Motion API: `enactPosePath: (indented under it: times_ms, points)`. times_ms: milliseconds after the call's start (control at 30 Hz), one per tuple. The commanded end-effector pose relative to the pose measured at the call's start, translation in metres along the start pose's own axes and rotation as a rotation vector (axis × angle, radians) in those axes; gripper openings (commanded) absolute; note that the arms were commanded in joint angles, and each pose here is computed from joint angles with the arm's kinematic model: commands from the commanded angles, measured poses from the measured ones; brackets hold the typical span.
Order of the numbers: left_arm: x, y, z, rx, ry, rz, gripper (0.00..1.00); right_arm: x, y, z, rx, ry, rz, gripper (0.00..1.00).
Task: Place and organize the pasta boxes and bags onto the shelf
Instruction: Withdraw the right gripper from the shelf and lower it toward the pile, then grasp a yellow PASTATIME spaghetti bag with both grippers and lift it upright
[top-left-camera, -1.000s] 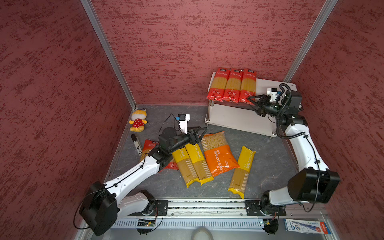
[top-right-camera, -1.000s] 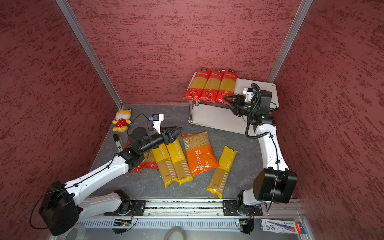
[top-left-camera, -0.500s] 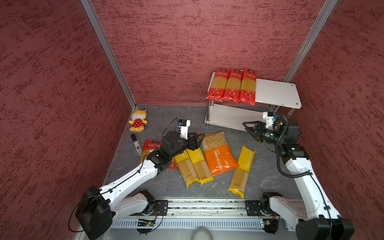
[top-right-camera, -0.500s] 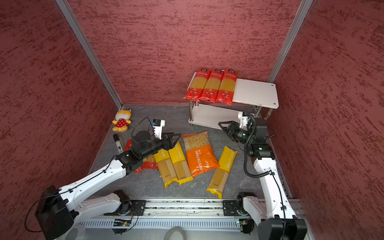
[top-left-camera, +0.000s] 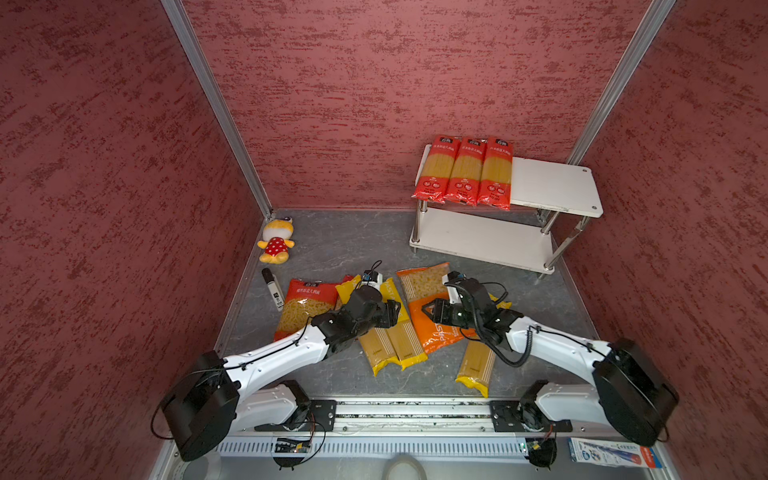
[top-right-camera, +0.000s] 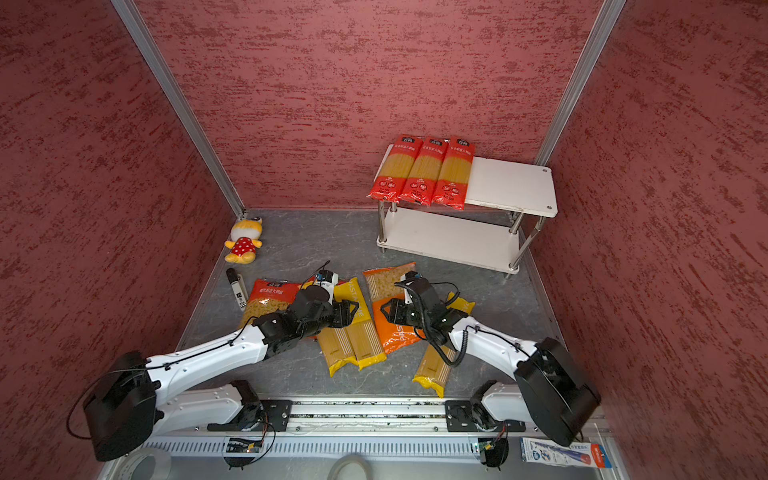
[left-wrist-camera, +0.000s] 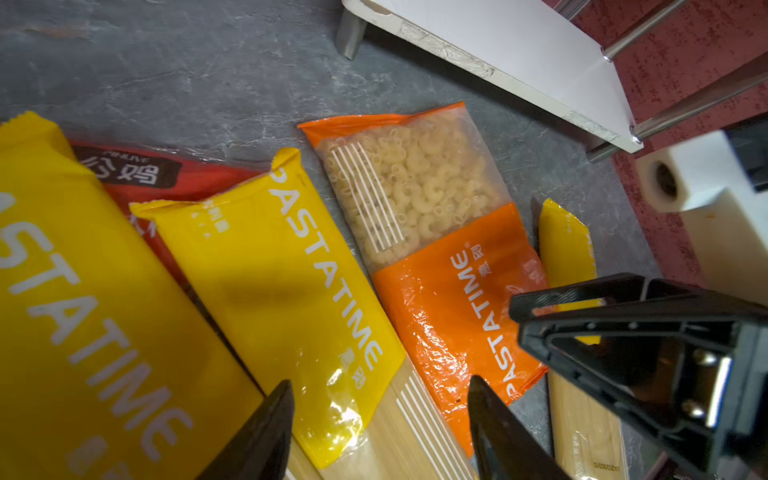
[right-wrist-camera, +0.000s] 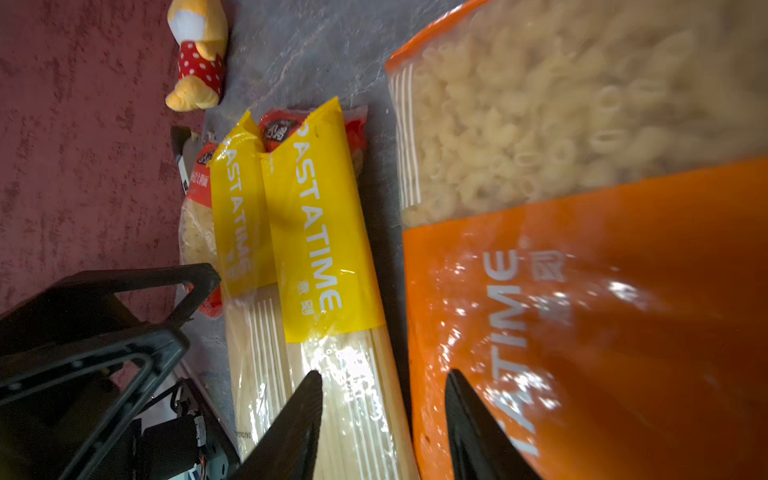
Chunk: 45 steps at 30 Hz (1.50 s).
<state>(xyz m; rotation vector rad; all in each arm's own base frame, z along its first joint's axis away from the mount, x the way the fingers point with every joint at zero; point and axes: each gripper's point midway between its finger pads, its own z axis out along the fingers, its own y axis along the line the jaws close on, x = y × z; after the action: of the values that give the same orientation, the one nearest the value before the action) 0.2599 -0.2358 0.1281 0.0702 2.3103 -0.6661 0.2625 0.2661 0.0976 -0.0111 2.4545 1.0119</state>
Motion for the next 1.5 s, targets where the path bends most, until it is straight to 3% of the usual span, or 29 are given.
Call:
enactPosePath:
  times_ms: [0,400,567,700,967,1067,1300,1467]
  points:
    - [-0.002,0.015,-0.006,-0.030,-0.018,-0.036,0.66,-0.015,0.033,0.013,-0.113,-0.030,-0.074,0.51]
    - [-0.002,0.025,-0.011,0.015,-0.023,-0.111,0.65,0.011,0.020,0.066,-0.129,0.213,-0.139,0.61]
    - [-0.001,0.023,-0.009,0.030,-0.024,-0.124,0.65,0.027,0.034,0.074,-0.263,0.306,-0.180,0.60]
    - [-0.004,0.019,-0.009,0.044,-0.030,-0.127,0.63,0.030,0.044,0.071,-0.350,0.311,-0.241,0.52]
    - [-0.020,0.013,-0.020,0.069,-0.076,-0.114,0.63,0.009,0.059,0.051,-0.405,0.191,-0.260,0.16]
    - [-0.032,0.009,-0.031,0.102,-0.108,-0.106,0.63,-0.002,0.068,0.038,-0.449,0.124,-0.249,0.08]
    - [-0.065,-0.006,-0.057,0.230,-0.174,-0.112,0.67,-0.035,0.097,-0.004,-0.518,-0.035,-0.285,0.00]
    - [-0.086,-0.016,-0.065,0.348,-0.213,-0.106,0.74,-0.073,0.120,-0.052,-0.540,-0.253,-0.365,0.00]
